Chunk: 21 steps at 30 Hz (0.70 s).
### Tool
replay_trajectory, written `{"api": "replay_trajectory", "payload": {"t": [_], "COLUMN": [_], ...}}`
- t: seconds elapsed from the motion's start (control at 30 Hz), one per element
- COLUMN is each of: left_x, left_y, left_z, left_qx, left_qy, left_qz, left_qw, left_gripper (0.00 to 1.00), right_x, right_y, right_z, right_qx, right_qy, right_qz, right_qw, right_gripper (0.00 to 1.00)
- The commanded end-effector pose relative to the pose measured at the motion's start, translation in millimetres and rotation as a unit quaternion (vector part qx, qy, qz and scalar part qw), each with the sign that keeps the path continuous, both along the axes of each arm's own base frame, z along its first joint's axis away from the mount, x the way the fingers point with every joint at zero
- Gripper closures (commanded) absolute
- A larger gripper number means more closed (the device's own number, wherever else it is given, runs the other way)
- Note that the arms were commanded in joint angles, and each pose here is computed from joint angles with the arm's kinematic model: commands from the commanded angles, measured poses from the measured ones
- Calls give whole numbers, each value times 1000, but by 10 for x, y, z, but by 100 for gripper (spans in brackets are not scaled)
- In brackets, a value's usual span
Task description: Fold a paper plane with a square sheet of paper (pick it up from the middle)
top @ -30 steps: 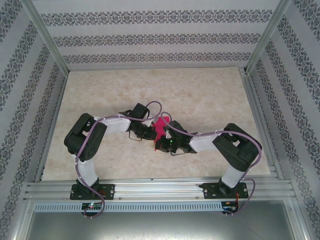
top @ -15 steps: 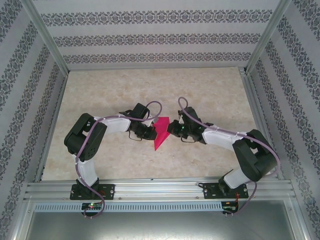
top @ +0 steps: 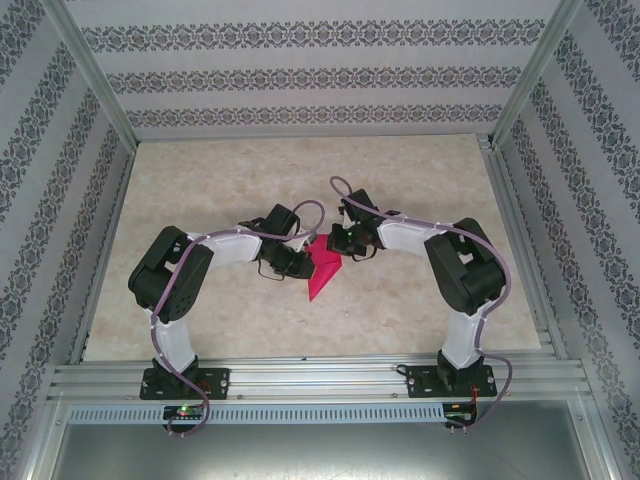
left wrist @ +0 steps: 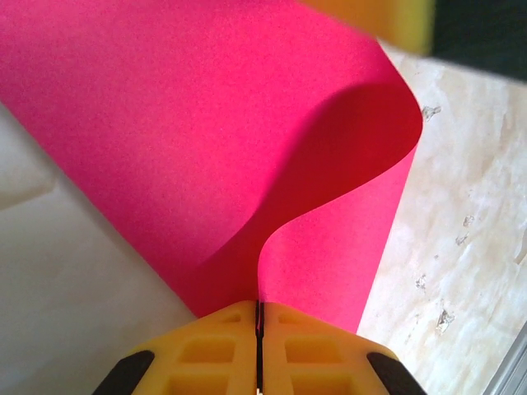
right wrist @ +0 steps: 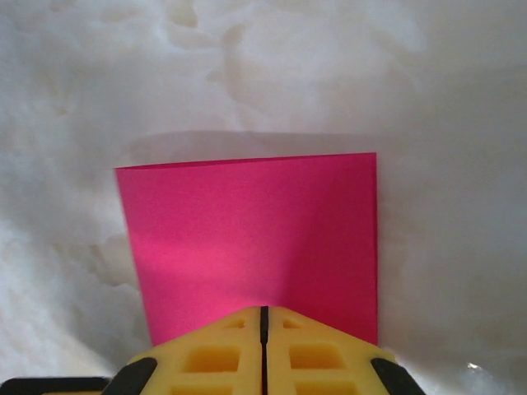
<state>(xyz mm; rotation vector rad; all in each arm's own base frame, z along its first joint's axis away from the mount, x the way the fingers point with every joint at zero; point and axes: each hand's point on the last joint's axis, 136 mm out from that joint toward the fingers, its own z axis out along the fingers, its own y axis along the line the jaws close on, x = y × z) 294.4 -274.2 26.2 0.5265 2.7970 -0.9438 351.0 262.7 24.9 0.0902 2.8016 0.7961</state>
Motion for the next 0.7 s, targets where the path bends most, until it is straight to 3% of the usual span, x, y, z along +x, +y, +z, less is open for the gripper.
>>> {"api": "replay_trajectory", "payload": {"t": [0.0,0.67], "left_x": [14,17], "left_y": [-2,80], "left_z": [-3,-118], "left_qx": [0,26], "left_qy": [6,10], "left_qz": [-11,2], "left_qw": [1000,1000], "left_gripper": [90,91], "right_x": [-78,-108], "right_y": [-96,-138], "right_z": [-165,-307], "right_qx": [-32,-44], "right_qy": [31,44], "right_qz": [22,21], "right_qw": [999,998], "right_gripper": [92,92]}}
